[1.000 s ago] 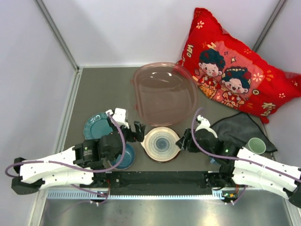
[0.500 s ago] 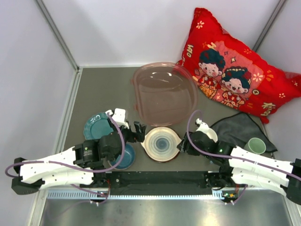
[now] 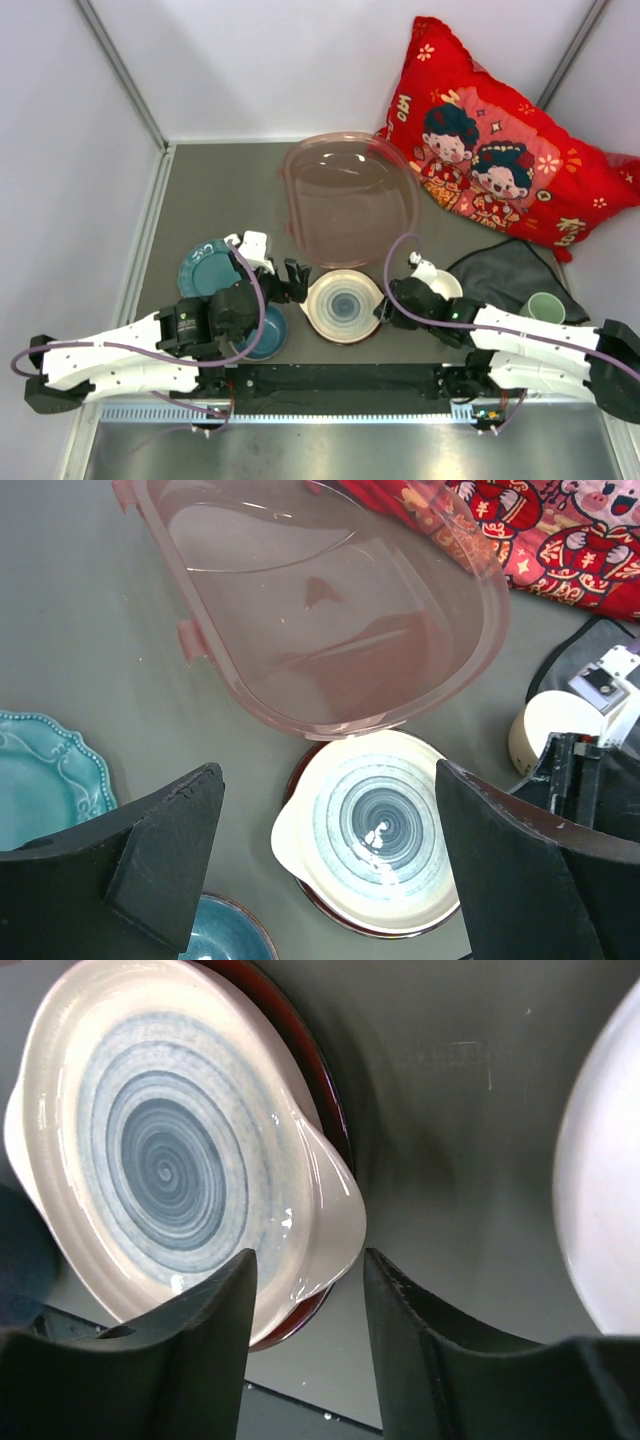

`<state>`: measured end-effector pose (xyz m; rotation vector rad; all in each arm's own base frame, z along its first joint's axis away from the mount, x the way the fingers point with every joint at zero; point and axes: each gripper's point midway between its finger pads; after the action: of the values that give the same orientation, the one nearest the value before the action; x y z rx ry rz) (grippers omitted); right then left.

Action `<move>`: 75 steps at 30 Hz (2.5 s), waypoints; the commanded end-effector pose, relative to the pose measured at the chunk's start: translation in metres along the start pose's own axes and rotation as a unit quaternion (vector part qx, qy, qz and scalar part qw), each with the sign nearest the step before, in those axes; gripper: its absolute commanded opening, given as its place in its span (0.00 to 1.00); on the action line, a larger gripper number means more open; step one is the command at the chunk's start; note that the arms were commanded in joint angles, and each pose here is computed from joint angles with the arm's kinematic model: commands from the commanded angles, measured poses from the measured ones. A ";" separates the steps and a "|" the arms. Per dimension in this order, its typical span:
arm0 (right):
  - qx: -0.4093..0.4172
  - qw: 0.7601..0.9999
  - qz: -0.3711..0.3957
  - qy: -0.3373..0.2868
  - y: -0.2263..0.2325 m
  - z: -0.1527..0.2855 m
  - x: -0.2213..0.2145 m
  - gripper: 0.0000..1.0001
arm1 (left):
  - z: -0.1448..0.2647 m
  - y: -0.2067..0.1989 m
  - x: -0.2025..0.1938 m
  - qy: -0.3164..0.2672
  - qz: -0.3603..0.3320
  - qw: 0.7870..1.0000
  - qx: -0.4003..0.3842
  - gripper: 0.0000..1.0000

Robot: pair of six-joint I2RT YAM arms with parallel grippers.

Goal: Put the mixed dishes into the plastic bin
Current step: Pick up the plate at the center of the board.

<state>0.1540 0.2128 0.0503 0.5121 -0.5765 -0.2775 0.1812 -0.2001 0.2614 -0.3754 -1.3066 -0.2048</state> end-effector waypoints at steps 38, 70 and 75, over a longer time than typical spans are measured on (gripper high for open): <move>0.064 0.993 -0.070 -0.070 -0.001 0.035 0.026 0.00 | -0.006 -0.011 -0.008 -0.004 0.024 1.000 -0.015 0.91; 0.161 0.967 -0.134 -0.146 -0.007 0.096 0.060 0.00 | -0.019 -0.031 -0.081 0.059 0.071 0.995 -0.047 0.90; 0.173 0.961 -0.149 -0.155 -0.010 0.102 0.063 0.00 | -0.022 -0.039 -0.094 0.070 0.086 0.992 -0.061 0.90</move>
<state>0.1387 0.1402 0.1041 0.7673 -0.7986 -0.4881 0.1659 -0.2335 0.1659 -0.4578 -1.1258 -0.2098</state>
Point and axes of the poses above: each gripper's point midway between its finger pads, its own z axis back along the fingers, its own y axis along the line the jaws close on, x = y × z, and after that the axes turned 6 degrees about -z, right-handed
